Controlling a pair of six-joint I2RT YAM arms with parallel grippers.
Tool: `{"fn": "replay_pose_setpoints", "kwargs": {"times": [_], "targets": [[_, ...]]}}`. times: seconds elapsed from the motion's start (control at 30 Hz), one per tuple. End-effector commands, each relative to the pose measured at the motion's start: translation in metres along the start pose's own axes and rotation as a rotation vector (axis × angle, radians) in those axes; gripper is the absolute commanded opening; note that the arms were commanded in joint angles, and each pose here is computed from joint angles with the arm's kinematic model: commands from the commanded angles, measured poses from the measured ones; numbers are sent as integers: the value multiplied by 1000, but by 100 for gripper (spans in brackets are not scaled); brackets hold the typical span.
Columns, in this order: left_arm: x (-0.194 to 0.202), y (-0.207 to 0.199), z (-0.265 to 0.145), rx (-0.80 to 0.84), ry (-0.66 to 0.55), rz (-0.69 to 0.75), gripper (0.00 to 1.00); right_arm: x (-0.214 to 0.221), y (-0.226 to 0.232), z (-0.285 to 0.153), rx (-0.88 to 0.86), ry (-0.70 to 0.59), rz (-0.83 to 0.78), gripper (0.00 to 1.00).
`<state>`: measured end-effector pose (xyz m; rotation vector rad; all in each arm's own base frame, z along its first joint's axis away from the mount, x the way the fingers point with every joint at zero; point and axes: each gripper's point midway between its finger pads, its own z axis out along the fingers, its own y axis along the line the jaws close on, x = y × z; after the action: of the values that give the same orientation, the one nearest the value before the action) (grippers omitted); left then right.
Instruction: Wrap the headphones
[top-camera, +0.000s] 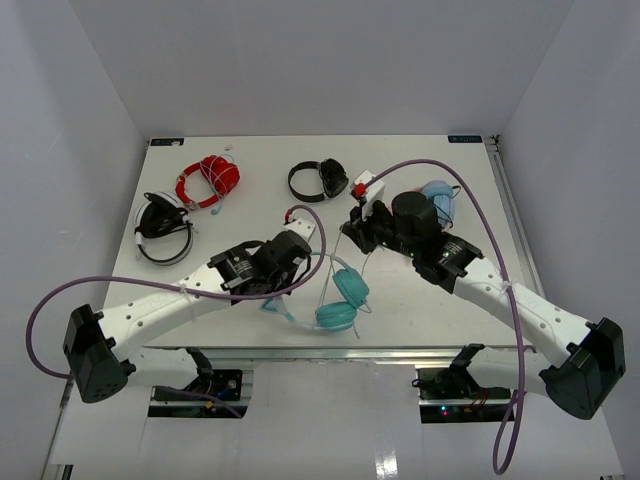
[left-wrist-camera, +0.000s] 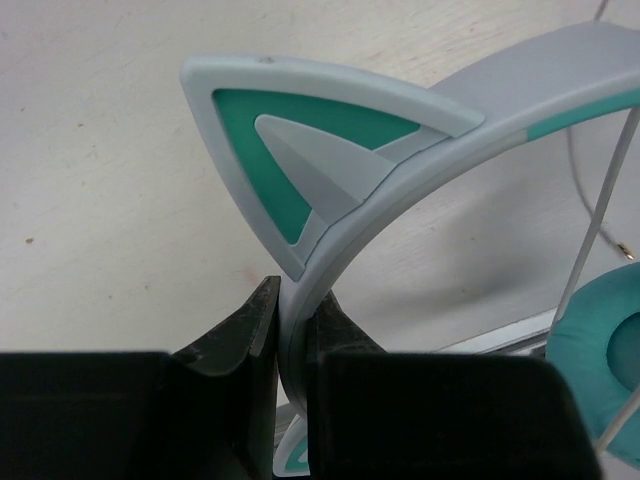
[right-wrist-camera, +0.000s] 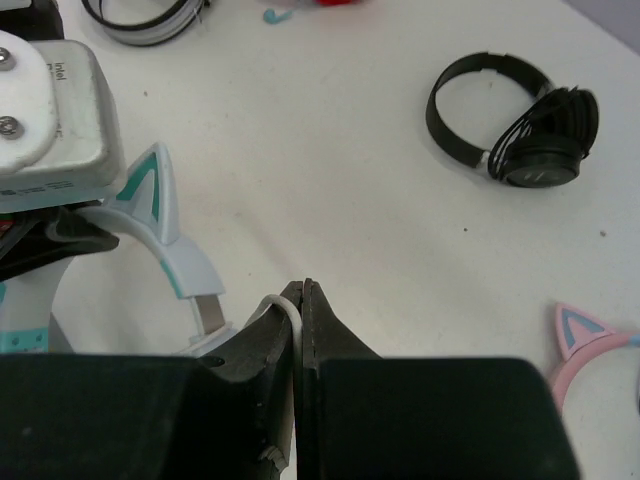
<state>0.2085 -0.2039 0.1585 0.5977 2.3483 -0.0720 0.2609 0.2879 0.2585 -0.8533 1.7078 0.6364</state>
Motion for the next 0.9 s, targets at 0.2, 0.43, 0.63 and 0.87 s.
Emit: {"fn": "replay_pose_setpoints", "kwargs": {"times": [0.2,0.43,0.63,0.87], "targets": [[-2,35,13,-339,66,-71,0,-15,52,-14,-285,73,126,8],[-22,51,4,-474,20,-237,0,-9,81,-27,-433,58,207,8],[-46,51,-2,-441,-55,-320,0,1,91,-34,-466,29,255,10],[-76,58,-22,-349,-184,-473,0,9,102,-35,-511,-13,278,12]]}}
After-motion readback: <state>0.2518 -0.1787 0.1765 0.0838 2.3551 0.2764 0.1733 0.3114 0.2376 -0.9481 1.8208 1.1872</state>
